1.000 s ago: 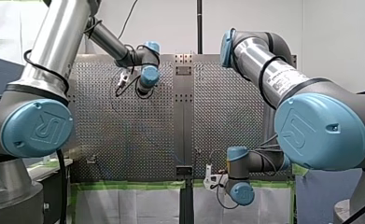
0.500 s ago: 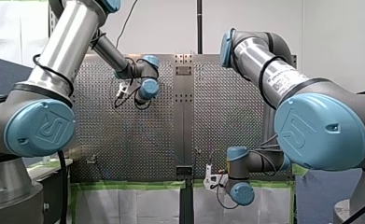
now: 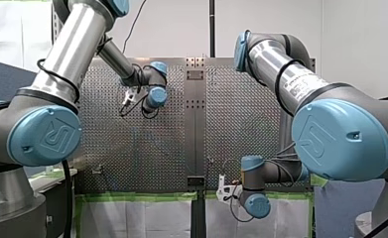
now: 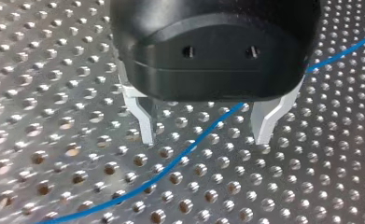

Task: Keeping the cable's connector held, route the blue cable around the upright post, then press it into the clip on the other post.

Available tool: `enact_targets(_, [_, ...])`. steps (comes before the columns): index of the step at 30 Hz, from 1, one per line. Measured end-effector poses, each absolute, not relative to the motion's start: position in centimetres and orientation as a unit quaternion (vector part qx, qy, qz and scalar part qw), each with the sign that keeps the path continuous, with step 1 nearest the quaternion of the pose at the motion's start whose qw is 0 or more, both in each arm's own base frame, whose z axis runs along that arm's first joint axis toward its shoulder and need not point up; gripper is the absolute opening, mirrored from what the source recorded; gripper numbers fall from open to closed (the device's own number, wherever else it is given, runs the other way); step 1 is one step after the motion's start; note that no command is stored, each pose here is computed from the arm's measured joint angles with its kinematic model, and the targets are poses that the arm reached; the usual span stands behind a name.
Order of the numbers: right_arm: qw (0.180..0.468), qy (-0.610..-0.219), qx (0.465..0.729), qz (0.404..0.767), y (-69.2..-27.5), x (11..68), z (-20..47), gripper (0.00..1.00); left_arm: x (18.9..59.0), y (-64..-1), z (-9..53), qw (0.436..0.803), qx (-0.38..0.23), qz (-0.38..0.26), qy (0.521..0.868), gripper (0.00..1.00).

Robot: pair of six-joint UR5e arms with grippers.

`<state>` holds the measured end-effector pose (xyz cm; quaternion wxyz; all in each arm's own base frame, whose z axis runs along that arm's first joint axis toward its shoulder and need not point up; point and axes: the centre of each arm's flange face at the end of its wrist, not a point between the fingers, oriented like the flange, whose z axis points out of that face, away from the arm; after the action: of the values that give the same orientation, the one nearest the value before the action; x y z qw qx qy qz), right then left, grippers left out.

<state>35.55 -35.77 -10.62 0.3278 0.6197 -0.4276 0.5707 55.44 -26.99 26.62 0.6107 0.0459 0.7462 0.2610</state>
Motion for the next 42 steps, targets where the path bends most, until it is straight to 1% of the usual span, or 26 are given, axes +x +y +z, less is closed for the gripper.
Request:
enact_targets(8, [0.326,-0.427,0.62,0.571,-35.7,35.6,-10.6,0.0,55.6,-27.6,24.5,0.597,0.067,0.271,0.752,1.0])
enact_targets(17, [0.326,-0.426,0.62,0.572,-35.7,35.6,-10.6,0.0,55.6,-28.1,20.1,0.564,0.094,0.296,0.765,1.0])
enact_targets(23, [0.325,-0.426,0.621,0.572,-35.7,35.6,-10.6,0.0,55.6,-28.2,18.8,0.555,0.098,0.302,0.769,1.0])
enact_targets(30, [0.324,-0.425,0.622,0.573,-35.6,35.7,-10.6,0.0,55.4,-28.2,15.8,0.532,0.103,0.318,0.778,1.0])
enact_targets(38, [0.323,-0.424,0.622,0.574,-35.6,35.7,-10.6,0.0,55.1,-28.3,14.9,0.525,0.101,0.325,0.78,1.0])
enact_targets(42, [0.323,-0.423,0.622,0.574,-35.6,35.8,-10.6,0.0,54.8,-28.7,13.1,0.514,0.111,0.323,0.787,1.0])
